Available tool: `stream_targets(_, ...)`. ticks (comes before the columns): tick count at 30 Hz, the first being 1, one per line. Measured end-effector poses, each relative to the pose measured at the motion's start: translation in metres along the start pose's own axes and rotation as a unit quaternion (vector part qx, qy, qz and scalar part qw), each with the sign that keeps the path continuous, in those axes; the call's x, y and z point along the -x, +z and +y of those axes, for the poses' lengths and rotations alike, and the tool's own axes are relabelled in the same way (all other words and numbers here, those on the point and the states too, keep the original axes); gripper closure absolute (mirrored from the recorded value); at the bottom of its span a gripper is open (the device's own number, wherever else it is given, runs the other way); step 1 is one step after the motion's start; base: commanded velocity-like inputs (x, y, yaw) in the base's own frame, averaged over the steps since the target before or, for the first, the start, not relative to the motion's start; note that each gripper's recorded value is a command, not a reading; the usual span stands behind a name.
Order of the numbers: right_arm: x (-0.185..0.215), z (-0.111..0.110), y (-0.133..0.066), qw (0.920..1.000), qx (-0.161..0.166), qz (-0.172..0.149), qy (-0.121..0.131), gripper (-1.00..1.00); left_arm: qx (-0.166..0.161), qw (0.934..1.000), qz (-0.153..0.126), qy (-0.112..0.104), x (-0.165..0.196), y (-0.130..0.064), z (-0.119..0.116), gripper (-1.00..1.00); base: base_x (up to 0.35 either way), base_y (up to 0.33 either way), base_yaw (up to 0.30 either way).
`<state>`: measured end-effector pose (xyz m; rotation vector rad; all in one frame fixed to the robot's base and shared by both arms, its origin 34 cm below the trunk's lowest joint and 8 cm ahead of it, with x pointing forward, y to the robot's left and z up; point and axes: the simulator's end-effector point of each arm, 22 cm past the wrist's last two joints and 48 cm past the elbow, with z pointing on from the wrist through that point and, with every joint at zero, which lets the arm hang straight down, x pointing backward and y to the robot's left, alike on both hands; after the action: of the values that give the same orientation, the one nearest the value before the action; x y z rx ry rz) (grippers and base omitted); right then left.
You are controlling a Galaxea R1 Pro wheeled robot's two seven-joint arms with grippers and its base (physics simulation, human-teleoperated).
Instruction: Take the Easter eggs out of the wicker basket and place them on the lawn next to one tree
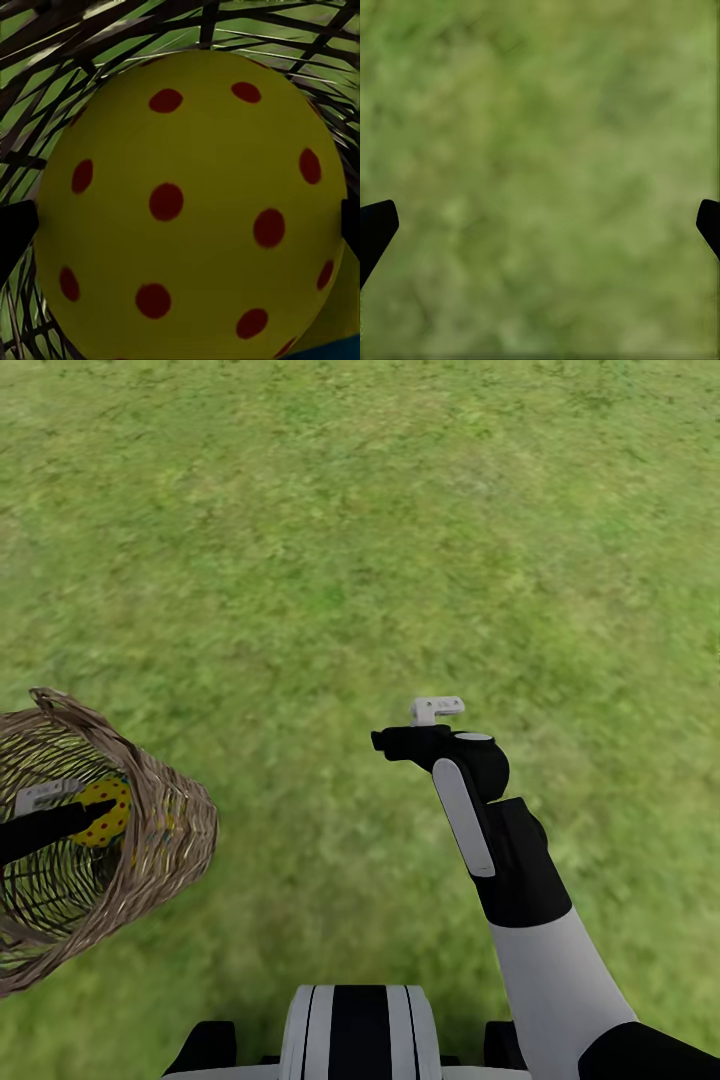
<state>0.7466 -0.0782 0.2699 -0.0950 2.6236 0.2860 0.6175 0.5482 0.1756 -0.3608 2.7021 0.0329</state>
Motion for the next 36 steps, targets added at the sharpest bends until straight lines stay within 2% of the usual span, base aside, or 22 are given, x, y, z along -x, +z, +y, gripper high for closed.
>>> stream_targets(16, 0.008, 0.002, -0.008, 1.0, 0.0, -0.007, -0.002, -1.0, -0.008, 1.0, 0.004, -0.003, -0.002, -0.002, -0.005, 1.0, 0.0, 0.0, 0.0)
stream_targets(21, 0.018, 0.003, -0.017, 0.9999, -0.001, -0.016, -0.004, -1.0, -0.013, 0.9997, 0.013, -0.019, -0.009, -0.004, -0.004, 1.0, 0.0, 0.0, 0.0)
stream_targets(36, 0.047, 0.01, -0.049, 0.9989, -0.001, -0.045, -0.011, -1.0, -0.021, 0.9995, -0.018, -0.018, 0.022, -0.029, -0.011, 1.0, 0.0, 0.0, 0.0)
